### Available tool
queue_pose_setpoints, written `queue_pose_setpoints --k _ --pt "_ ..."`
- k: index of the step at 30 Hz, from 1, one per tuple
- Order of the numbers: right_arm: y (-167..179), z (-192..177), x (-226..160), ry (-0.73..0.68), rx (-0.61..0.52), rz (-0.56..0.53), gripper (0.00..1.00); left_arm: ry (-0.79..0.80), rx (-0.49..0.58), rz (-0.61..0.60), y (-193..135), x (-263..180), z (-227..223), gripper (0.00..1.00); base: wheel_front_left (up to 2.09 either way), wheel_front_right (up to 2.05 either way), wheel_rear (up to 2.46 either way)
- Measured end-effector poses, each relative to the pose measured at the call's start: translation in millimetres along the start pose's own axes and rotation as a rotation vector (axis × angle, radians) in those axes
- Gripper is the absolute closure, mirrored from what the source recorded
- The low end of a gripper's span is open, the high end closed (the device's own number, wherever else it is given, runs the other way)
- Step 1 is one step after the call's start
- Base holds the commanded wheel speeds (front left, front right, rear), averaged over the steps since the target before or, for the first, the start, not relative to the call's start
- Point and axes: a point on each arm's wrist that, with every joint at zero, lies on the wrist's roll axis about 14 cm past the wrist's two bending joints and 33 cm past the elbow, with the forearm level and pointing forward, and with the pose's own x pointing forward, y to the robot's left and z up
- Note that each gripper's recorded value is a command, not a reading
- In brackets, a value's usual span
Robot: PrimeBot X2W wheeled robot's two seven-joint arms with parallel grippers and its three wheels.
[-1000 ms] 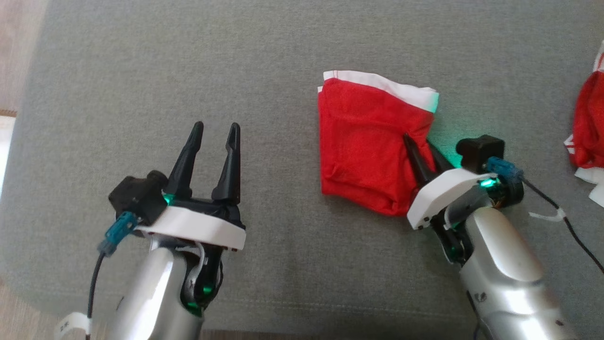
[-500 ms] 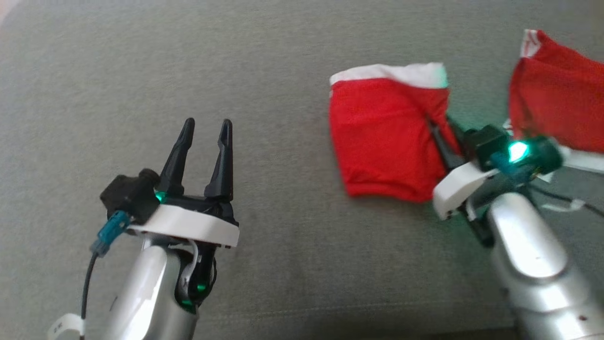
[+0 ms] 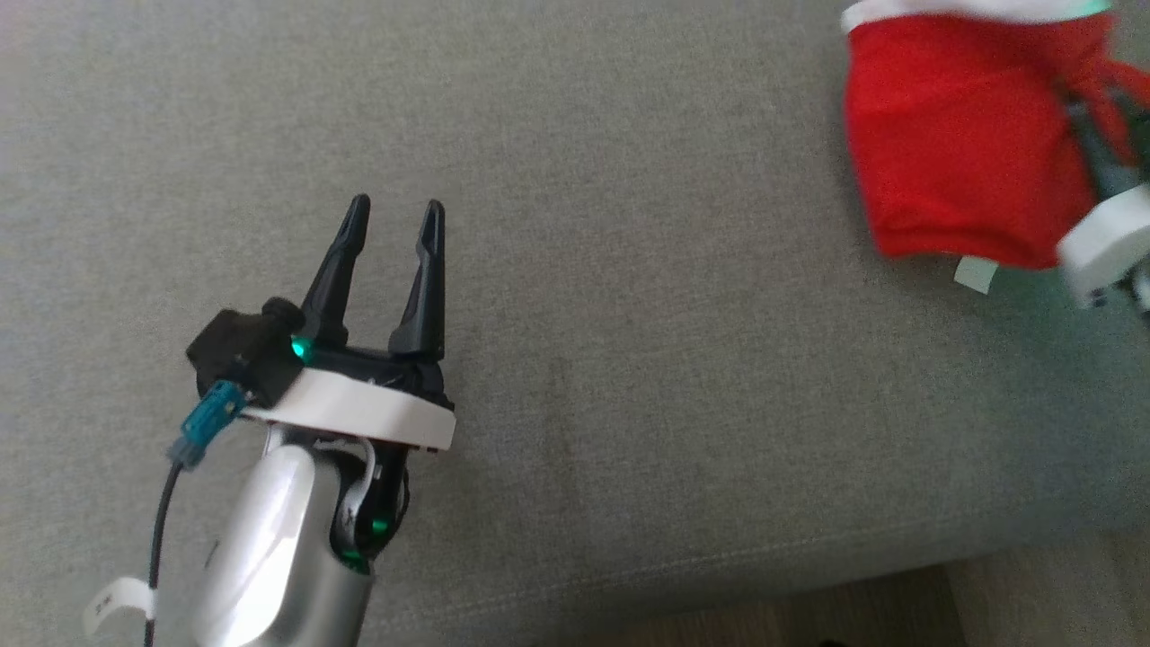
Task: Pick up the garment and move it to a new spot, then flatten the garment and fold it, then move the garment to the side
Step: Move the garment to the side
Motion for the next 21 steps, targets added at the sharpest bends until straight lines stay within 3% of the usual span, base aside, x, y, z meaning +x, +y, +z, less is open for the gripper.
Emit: queue_pose_setpoints --k 6,21 --pt "-45 -38 -1 0.149 0.025 -0.115 1.00 0.027 -0.009 -0.022 3 12 -17 0.00 0.00 0.00 0.00" --pt "-50 -68 -2 0.261 0.105 -0.186 1.00 0.060 0.004 -0.019 14 18 -34 0.00 0.00 0.00 0.00"
